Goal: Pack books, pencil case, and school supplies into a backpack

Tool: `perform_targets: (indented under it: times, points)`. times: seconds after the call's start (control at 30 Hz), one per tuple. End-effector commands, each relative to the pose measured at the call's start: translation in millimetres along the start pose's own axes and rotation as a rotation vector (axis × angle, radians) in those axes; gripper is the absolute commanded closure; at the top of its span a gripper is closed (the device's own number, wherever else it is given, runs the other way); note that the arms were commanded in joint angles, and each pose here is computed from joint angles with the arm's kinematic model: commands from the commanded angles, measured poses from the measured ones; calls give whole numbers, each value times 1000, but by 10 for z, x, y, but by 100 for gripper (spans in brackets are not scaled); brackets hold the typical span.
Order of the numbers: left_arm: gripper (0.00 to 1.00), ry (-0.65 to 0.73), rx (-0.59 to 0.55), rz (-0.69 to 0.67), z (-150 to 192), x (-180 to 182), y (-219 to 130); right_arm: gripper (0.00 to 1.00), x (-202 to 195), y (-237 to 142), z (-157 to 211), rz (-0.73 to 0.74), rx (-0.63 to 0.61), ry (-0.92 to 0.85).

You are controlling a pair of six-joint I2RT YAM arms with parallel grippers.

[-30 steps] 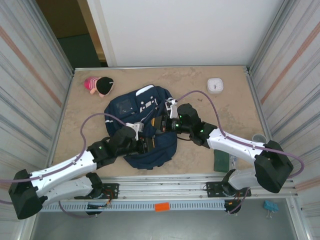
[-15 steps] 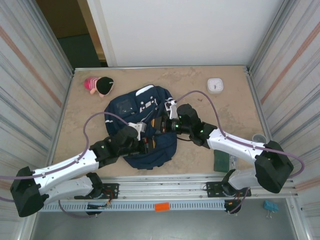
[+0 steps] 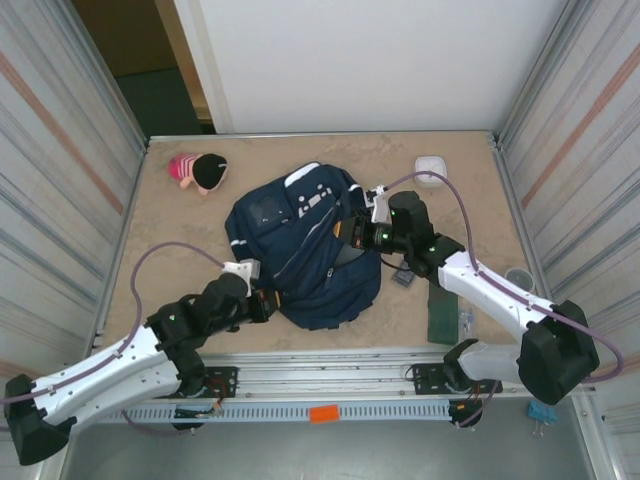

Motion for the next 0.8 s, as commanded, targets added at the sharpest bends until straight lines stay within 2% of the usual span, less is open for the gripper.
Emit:
perform_targets:
  times: [0.0, 0.07, 0.13, 0.2, 0.37, 0.5, 0.63, 0.77]
  points:
    - [100, 42, -66, 65, -72, -84, 7, 100, 335, -124, -210, -149, -115, -82]
    - [100, 69, -54, 125, -87, -187, 36, 100, 341, -114, -173, -145, -122, -74]
    - [82, 94, -20, 199, -95, -326, 65, 100, 397, -102, -157, -147, -126, -82]
    - [69, 113, 19, 245, -94, -431, 98, 100, 465, -87, -156, -152, -125, -97]
    - [50, 136, 74, 241, -112, -561, 160, 100, 600, -40, -156, -126, -120, -139]
    - [41, 150, 102, 218, -108, -588, 239, 100, 653, 0, -133, -133, -117, -144]
    - [40, 149, 117, 207, -99, -597, 318, 100, 683, 25, -121, -138, -116, -146]
    - [35, 150, 68, 204, -138, -606, 361, 100, 721, 57, -106, -156, -106, -147]
Point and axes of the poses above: each hand's point on the last joint's axis, 136 mm out from that joint toward the fingers, its own y axis out along the fingers, its own x axis along the line the jaws close on, z = x × y, the point moved 9 cm from there along -y, back along the fingers, and after that the axes turned 10 degrees about -y, right-handed, at the moved point
